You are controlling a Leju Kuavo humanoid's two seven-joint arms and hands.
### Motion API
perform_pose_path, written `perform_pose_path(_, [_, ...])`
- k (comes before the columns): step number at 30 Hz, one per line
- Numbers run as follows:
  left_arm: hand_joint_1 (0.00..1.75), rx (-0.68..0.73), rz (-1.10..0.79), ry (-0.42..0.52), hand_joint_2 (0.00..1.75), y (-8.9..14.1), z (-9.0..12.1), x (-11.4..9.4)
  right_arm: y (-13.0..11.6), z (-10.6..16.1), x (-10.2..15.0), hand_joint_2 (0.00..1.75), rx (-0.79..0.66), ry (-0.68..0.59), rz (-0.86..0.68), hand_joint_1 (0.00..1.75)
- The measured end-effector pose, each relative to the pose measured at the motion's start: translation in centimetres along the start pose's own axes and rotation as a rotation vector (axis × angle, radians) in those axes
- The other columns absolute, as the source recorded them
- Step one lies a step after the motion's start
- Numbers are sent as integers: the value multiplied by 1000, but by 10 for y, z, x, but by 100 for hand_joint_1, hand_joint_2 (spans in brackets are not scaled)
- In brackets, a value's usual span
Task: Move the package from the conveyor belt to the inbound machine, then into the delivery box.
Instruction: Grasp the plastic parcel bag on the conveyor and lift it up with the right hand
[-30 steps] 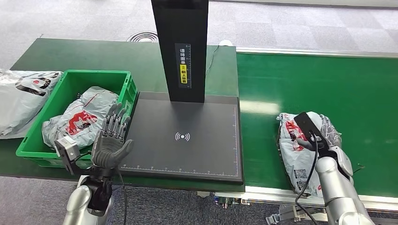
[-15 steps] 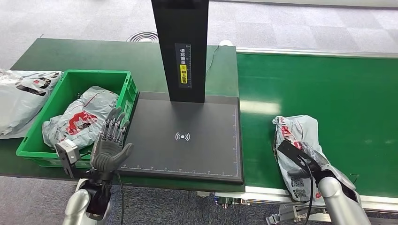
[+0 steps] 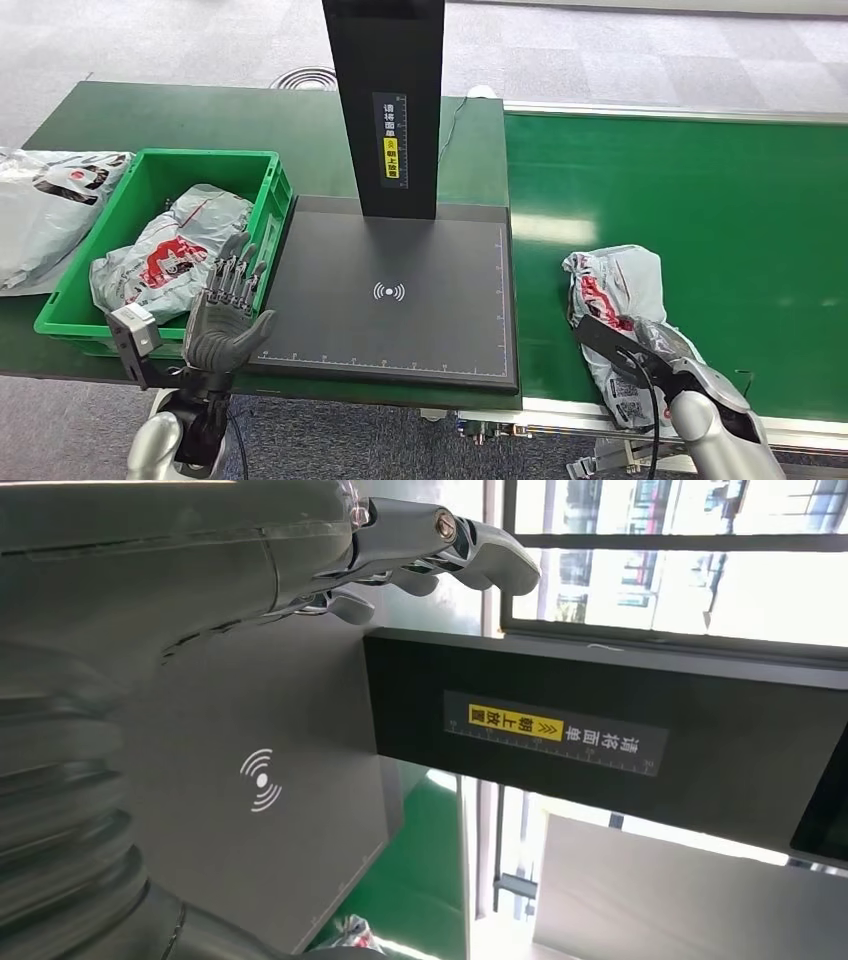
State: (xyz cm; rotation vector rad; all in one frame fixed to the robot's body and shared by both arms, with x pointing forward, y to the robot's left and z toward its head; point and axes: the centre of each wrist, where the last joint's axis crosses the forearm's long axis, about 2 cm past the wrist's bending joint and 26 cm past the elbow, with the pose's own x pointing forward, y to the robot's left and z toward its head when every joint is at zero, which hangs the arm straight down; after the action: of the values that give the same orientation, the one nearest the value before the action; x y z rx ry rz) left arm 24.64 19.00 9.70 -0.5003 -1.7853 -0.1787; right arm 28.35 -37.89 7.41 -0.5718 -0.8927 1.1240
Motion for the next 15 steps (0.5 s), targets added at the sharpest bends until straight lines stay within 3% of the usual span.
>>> perform_pose_path(15, [0,9,-14,3,175,1,2,1,0,-3,7,175,-70,-29,35,175])
